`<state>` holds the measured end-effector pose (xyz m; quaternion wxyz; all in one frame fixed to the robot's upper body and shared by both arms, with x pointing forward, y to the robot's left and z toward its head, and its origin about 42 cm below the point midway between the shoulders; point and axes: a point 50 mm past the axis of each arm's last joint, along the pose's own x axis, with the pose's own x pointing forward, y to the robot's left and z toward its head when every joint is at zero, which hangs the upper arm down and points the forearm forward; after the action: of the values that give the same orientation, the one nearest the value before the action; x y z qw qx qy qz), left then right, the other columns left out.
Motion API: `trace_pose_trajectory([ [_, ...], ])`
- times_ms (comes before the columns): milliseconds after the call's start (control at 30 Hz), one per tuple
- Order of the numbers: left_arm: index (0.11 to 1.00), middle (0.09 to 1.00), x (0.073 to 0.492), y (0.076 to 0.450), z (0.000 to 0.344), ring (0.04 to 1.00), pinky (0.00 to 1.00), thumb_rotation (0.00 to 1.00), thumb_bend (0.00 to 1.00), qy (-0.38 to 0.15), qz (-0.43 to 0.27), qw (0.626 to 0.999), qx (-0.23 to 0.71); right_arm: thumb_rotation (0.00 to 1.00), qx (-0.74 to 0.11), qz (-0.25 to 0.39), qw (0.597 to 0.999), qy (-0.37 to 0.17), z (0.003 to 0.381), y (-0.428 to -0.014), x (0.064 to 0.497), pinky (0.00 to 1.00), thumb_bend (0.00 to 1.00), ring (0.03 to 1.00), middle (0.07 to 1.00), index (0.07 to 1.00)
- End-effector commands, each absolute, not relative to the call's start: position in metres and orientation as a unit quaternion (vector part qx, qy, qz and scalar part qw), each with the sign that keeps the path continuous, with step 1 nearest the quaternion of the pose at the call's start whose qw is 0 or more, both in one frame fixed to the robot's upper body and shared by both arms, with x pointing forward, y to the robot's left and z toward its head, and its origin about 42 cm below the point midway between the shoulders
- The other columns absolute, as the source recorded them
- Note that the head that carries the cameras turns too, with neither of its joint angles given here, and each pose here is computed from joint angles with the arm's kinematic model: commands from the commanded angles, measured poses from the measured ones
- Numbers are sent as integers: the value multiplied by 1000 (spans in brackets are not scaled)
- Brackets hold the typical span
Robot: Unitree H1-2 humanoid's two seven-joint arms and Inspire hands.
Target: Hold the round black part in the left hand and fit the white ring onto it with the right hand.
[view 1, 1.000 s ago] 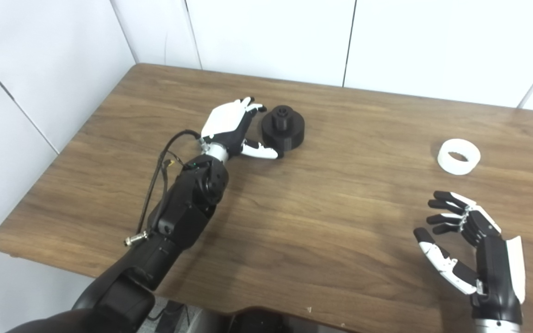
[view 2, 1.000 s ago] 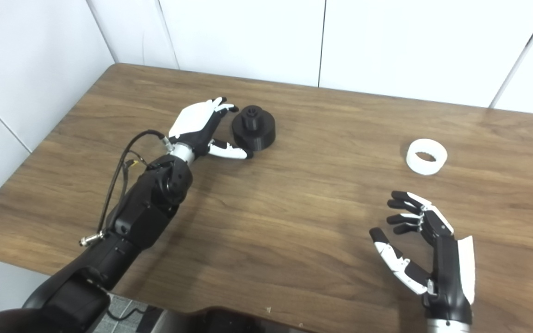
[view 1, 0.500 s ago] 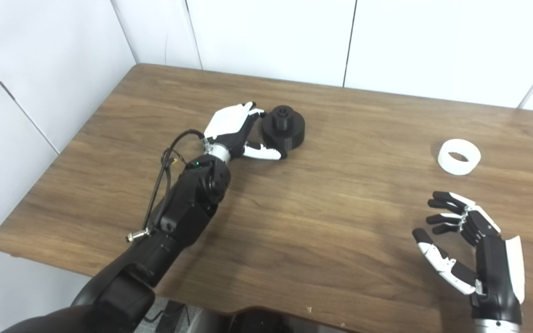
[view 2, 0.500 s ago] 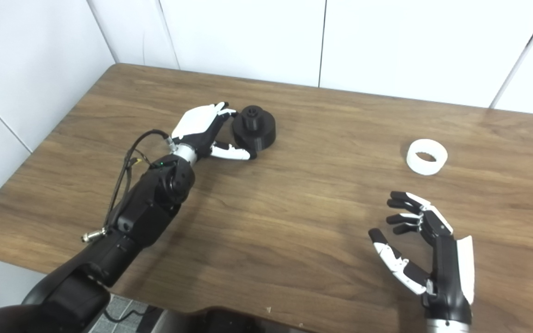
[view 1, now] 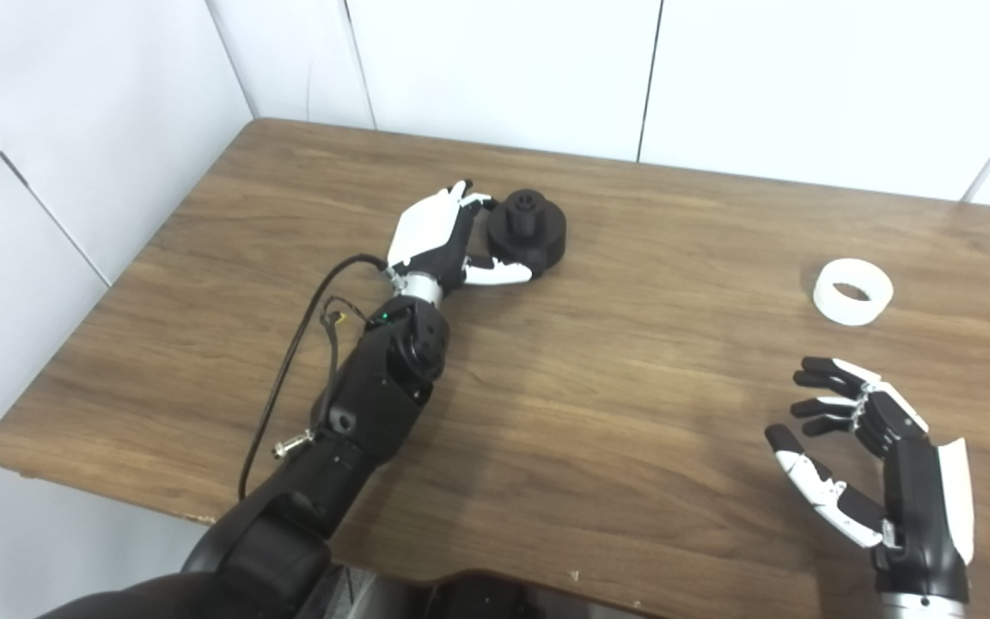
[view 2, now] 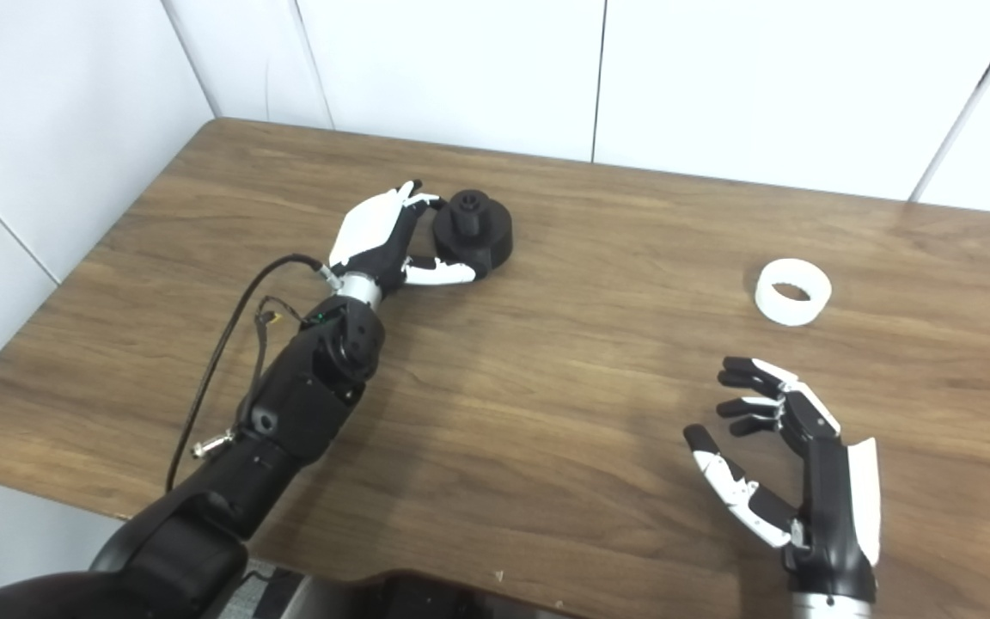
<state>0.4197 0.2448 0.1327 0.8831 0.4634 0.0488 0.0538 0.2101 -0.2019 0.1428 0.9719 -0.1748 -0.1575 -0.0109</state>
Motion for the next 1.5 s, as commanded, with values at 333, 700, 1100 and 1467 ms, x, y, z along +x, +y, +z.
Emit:
trace_pose_trajectory([
  [333,786,1000,433,240,145,1000,938,479,941,26,55,892,448,243,-139,-34,975,-170,152,-183,198,472,540,561,675,697],
  [700,644,982,431,238,142,1000,1000,310,874,7,60,915,399,249,-137,-40,976,-166,153,-185,197,476,547,566,679,696],
  [1100,600,956,428,240,140,971,918,234,852,9,63,917,393,243,-140,-40,975,-167,154,-184,198,469,534,563,680,698],
  [1467,592,954,402,230,143,986,966,297,880,-5,10,918,396,221,-137,-39,975,-170,154,-184,200,471,531,561,673,696],
])
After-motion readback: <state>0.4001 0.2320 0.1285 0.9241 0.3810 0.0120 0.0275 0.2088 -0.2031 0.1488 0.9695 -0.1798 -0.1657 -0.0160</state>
